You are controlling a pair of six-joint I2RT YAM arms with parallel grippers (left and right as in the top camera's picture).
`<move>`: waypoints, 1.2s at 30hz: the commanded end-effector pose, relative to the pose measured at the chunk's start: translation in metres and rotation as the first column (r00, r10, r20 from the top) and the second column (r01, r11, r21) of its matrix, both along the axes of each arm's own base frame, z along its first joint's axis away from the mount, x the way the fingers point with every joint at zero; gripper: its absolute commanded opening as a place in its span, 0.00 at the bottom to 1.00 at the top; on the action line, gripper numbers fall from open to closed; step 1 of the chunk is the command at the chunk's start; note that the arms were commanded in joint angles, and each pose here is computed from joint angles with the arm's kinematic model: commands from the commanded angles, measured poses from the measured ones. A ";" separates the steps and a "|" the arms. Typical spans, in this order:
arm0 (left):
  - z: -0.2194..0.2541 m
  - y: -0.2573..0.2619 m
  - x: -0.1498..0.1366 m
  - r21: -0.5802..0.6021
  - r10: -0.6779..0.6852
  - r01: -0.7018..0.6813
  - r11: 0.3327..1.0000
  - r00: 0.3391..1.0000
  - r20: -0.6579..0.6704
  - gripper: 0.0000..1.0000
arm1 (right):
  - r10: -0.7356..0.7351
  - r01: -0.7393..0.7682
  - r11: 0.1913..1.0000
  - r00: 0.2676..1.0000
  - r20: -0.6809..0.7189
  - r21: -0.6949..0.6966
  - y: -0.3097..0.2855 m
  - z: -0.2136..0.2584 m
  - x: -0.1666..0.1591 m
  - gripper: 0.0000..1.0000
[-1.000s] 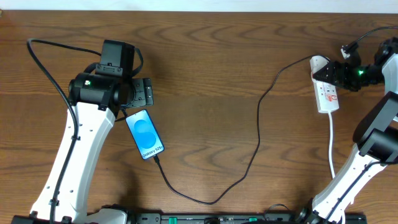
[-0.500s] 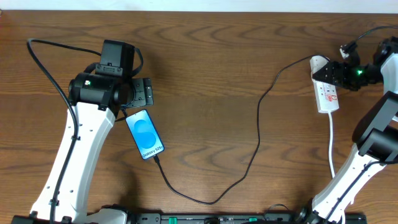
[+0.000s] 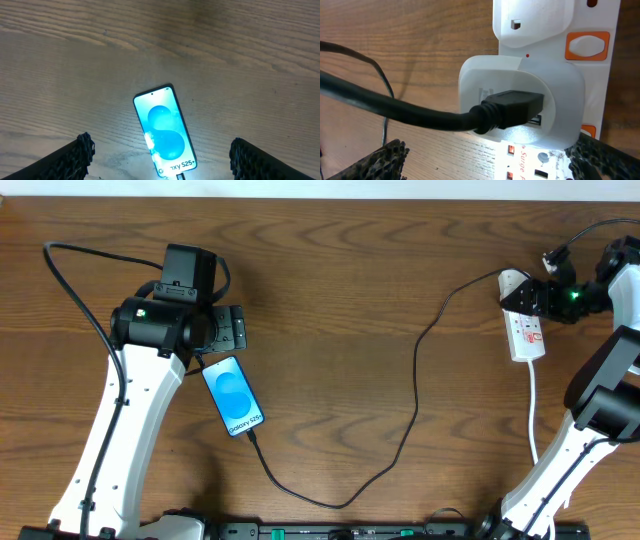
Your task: Plug charger to phone and switch on socket
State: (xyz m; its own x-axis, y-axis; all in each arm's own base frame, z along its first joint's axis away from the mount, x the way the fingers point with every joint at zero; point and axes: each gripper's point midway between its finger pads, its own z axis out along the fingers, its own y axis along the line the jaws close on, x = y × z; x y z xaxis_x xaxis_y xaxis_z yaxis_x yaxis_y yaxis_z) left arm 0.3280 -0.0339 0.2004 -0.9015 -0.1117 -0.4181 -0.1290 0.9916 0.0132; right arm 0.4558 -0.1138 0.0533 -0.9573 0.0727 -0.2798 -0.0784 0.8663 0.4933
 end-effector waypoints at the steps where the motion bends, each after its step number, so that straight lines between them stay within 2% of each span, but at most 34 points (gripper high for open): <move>1: 0.011 0.002 0.001 0.015 -0.008 0.007 1.000 1.000 0.030 0.89 | 0.086 -0.090 0.995 0.994 0.069 0.050 0.028 0.008 0.010 0.99; 13: 0.011 0.002 0.001 0.015 -0.008 0.007 1.000 1.000 0.030 0.89 | 0.123 -0.127 0.991 0.989 0.077 0.050 0.039 0.006 0.010 0.99; 36: 0.011 0.002 0.001 0.015 -0.008 0.007 1.000 1.000 0.030 0.89 | 0.042 -0.043 0.996 0.999 0.018 0.084 0.040 0.006 0.010 0.99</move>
State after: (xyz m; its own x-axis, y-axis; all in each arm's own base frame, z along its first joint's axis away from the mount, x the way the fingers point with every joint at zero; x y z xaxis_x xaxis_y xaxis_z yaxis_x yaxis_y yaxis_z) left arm 0.3280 -0.0339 0.2004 -0.9015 -0.1117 -0.4181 -0.1290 0.9916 0.0132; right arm 0.4588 -0.1121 0.0502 -0.9587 0.0537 -0.2792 -0.0855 0.8821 0.4632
